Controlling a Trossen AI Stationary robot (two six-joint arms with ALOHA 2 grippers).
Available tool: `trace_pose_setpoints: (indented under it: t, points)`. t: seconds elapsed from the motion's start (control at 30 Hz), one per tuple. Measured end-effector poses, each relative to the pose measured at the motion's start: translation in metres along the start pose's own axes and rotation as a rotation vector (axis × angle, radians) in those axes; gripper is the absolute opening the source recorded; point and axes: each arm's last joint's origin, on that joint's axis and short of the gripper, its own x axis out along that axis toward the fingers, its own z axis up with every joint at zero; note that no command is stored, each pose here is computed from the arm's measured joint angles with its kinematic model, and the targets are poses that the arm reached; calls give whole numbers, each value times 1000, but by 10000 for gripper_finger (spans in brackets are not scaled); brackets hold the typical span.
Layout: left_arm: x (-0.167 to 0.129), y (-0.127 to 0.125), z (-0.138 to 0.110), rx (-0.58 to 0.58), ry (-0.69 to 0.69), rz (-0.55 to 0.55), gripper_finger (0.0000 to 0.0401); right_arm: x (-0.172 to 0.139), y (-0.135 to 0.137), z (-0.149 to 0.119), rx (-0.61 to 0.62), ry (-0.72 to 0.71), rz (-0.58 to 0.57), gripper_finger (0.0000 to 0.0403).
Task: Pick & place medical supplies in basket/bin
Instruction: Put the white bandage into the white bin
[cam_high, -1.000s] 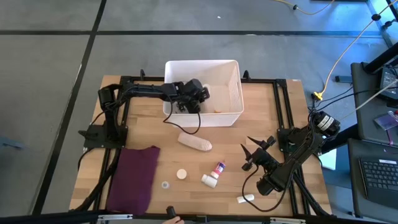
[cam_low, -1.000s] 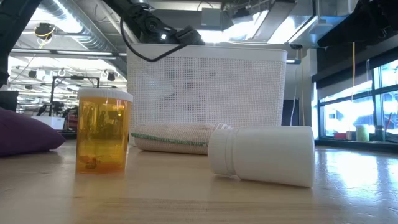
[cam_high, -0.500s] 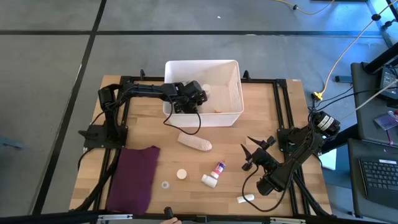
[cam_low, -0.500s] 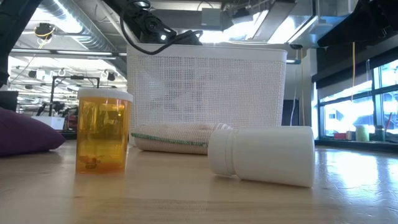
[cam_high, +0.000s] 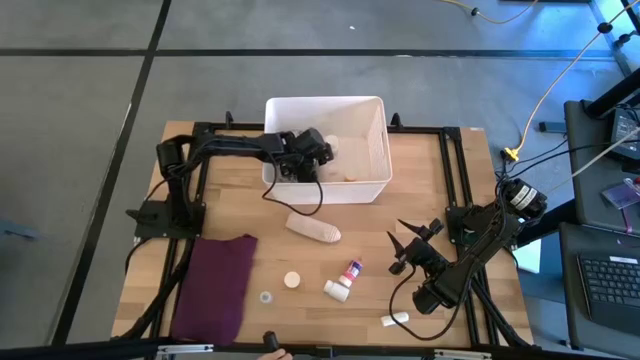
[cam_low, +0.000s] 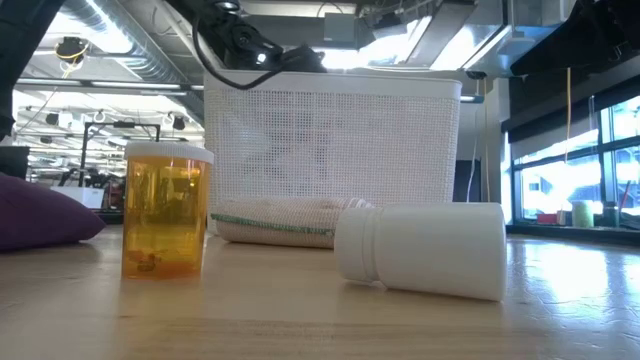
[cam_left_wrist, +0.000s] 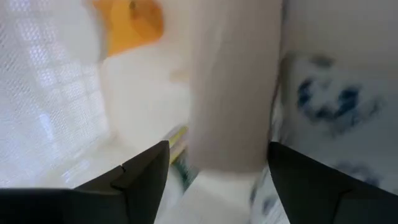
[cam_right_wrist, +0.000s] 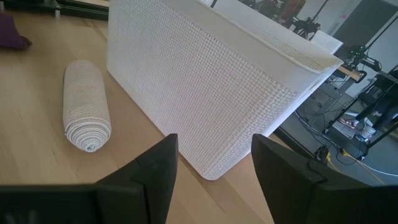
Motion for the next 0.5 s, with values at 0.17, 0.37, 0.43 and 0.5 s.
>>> trace_pose_setpoints:
  t: [0.17,0.37,0.43,0.5]
  points:
    - [-26,14,-7,12,81,124,265,0,0,0,0,0,0,207]
    - [-91,33,-18,-68,137,369,265,0,0,0,0,0,0,207]
    - [-119,38,-19,-143,130,469,265,0,0,0,0,1,0,207]
    - [-146,39,-15,-256,85,555,265,0,0,0,0,1,0,207]
